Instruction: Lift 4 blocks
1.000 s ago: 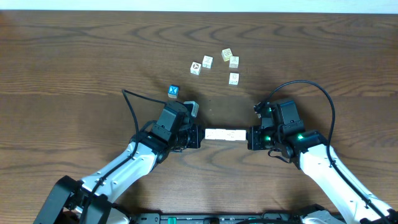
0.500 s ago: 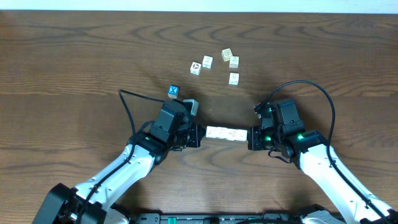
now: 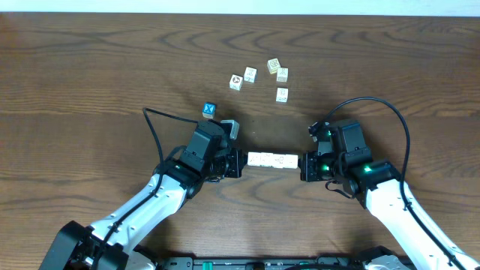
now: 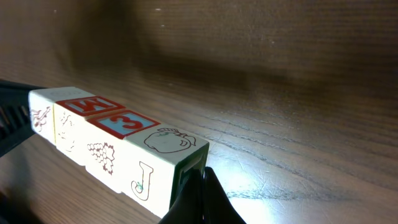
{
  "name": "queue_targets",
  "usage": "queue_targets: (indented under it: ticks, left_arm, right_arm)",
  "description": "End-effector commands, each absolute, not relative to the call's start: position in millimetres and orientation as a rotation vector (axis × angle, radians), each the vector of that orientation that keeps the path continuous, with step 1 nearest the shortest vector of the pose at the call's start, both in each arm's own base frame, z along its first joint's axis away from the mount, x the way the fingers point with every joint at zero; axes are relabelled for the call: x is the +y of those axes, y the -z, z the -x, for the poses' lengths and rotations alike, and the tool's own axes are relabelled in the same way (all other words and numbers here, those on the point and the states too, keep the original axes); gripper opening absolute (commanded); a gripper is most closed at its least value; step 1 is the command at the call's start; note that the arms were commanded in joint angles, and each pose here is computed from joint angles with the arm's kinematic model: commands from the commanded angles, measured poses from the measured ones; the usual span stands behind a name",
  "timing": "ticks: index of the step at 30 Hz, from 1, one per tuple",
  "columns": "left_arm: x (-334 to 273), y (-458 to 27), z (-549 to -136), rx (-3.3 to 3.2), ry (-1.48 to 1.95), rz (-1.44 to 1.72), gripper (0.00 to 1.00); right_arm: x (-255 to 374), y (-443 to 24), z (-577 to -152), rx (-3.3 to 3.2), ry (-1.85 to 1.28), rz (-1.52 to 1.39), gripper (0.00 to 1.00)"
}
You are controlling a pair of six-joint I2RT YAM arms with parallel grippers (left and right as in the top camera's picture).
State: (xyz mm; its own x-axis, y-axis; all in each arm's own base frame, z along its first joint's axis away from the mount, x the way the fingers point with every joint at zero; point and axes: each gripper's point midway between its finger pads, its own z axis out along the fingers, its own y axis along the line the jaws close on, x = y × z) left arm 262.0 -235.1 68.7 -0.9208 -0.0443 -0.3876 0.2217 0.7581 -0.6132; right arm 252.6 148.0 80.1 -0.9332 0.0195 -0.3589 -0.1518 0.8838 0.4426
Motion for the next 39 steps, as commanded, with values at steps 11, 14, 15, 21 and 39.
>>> queue_targets:
  ticks: [11,14,15,21,39]
  left_arm:
    - [-259,-93,-251,2.525,1.139,-0.232,0.07]
    - [-259,-95,-251,2.519,1.143,-0.23,0.07]
    - [-260,-97,-251,2.514,1.144,-0.232,0.07]
    - [-260,-108,-251,2.477,1.155,-0.242,0.07]
    - [-260,-111,-251,2.47,1.159,-0.239,0.07]
  right_arm:
    - [188,-109,-239,2.642,-0.93,0.255,0.01]
    - [188,-109,-239,2.642,-0.929,0.255,0.01]
    - [188,-109,-239,2.642,-0.929,0.257,0.01]
    - [186,-108,-240,2.642,-0.915,0.254,0.01]
    - [188,-121,-244,2.63,-0.908,0.269,0.01]
